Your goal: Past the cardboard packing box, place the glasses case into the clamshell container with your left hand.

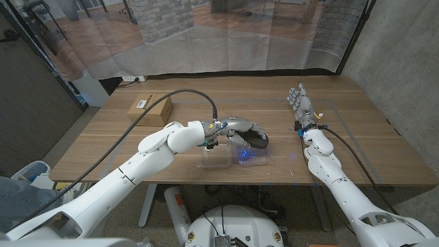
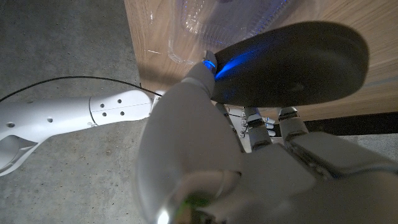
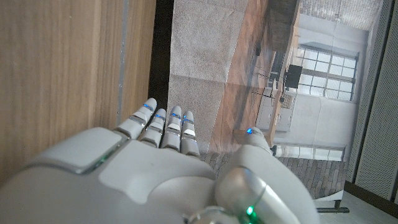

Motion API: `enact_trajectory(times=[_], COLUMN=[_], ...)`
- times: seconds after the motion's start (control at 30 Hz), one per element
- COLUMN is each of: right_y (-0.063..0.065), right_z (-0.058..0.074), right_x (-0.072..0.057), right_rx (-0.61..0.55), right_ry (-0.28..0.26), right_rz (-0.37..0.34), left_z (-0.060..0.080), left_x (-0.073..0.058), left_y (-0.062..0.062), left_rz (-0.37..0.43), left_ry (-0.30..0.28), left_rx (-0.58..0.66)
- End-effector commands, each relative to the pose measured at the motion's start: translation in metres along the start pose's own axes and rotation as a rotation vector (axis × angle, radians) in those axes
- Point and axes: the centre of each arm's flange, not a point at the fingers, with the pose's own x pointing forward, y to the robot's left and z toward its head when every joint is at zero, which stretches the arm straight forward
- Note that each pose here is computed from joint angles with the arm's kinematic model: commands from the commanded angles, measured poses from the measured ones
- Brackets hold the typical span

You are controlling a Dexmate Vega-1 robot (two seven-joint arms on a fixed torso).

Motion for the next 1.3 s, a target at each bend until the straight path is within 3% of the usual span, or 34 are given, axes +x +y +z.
enact_trajectory(times=[0.03, 0.67, 1.3], right_y=[-0.0044, -0.0050, -0.0052], right_z=[0.0004, -0.0009, -0.0036], right_x=[-0.0051, -0.0069, -0.0048], right_rx=[0.002, 0.004, 0.005], right_ry=[0.000, 0.007, 0.012], right_rz=[-0.003, -0.002, -0.005], left_z=[0.0027, 0.0023, 0.0033], left_x=[0.0119, 0.0134, 0.0098], left_y=[-0.0106, -0.0162, -0.0175], left_rz=[-0.030, -0.049, -0.003], left_ry=[-0.012, 0.023, 0.061], left_rx=[-0.016, -0.014, 0.064])
